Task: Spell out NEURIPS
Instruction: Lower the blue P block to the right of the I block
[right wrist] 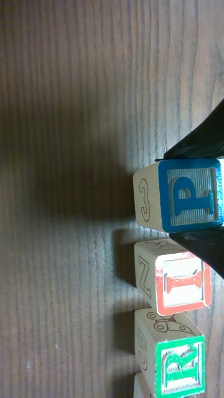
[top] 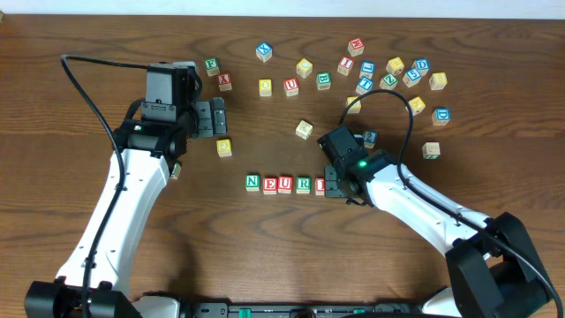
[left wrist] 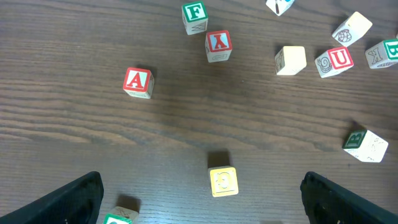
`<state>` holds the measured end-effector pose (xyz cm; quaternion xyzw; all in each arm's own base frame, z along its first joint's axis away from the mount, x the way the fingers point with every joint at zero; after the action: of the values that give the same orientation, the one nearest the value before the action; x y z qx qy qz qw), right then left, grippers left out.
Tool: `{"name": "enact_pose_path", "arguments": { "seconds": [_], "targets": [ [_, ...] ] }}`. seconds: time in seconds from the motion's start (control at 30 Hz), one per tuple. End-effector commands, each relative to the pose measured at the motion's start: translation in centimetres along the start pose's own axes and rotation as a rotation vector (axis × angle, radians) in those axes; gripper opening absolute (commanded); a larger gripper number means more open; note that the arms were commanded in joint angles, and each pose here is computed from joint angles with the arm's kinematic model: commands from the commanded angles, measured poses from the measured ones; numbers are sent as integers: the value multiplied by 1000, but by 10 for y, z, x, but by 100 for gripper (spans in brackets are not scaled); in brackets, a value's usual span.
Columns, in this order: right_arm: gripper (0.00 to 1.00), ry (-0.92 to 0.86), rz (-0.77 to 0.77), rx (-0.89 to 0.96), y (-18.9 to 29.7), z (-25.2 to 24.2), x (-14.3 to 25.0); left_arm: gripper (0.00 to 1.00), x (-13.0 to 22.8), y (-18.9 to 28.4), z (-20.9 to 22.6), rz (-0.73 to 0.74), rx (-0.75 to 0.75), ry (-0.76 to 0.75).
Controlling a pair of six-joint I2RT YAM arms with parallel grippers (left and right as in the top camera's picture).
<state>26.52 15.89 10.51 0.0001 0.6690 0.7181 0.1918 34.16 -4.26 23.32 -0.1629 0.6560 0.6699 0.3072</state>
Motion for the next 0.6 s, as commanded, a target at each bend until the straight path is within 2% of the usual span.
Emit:
{"name": "enact_pose_path", "arguments": {
  "seconds": [0.0, 0.57],
  "targets": [
    [10, -10, -6, -10, 2, 0, 3, 100, -9, 10, 3, -40, -12, -5],
    [10, -26, -10, -19, -5, -3, 7, 100, -9, 10, 3, -40, -12, -5]
  ]
}}
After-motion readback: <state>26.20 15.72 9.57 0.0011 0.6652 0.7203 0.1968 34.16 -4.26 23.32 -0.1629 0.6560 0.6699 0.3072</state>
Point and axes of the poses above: each gripper's point midway between its finger pads, its own y axis back along the fingers, its own z axis along the line the jaws close on, x = y × z, the point moved 8 cm from there along y, back along the fingers, and after that the axes turned 15 degrees about -y, right-handed, at the moved point
